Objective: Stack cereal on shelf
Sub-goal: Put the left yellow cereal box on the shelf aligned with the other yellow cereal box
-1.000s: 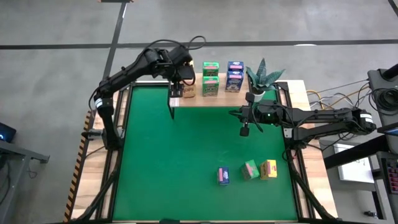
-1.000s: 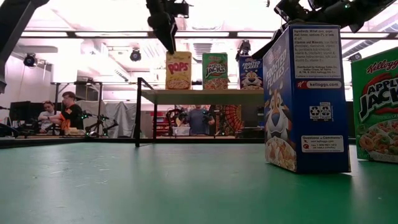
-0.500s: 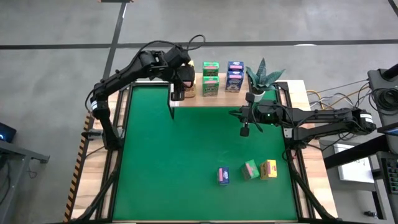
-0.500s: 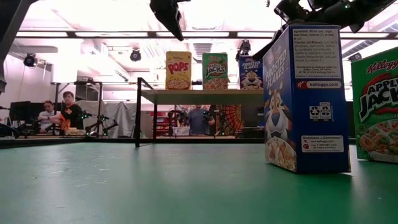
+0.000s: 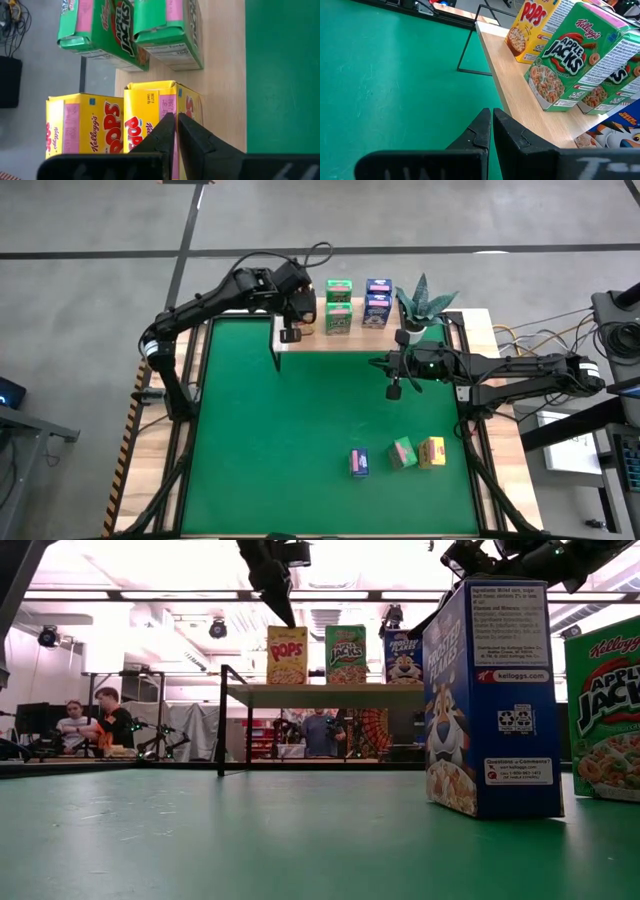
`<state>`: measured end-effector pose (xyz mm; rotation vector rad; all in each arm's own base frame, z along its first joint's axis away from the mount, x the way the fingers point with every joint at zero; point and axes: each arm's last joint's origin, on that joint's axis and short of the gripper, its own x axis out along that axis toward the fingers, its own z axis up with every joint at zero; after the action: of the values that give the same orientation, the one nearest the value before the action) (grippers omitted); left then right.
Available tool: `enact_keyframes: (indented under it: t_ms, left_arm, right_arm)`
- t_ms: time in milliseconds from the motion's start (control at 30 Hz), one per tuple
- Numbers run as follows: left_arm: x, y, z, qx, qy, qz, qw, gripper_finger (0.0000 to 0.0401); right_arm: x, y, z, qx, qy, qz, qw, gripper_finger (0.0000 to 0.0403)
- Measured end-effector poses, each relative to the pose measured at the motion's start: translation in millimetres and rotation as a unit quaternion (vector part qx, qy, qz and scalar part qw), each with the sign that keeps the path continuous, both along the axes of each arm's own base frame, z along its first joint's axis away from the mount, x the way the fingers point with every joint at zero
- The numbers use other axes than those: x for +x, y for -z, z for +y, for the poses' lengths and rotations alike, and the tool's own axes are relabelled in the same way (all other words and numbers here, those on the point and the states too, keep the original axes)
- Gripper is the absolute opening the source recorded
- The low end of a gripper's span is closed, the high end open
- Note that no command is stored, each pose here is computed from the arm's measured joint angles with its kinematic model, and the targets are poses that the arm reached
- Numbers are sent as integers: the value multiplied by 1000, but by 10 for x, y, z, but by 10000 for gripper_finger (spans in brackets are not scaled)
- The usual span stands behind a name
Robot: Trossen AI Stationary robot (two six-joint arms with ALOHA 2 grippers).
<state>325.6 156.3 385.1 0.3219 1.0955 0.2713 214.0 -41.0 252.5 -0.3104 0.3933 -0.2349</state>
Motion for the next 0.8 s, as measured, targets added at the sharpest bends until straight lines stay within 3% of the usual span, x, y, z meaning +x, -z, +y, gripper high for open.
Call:
enact_keyframes:
  t_ms: [400, 800]
  left_arm:
    - [-50, -133, -11, 0, -5, 0, 1000, 0]
    - [-27, -78, 16, -8, -21, 2, 1000, 0]
  right_arm:
    - [0, 0, 0, 0, 0, 0, 1000, 9]
    - [0, 0, 0, 0, 0, 0, 1000, 9]
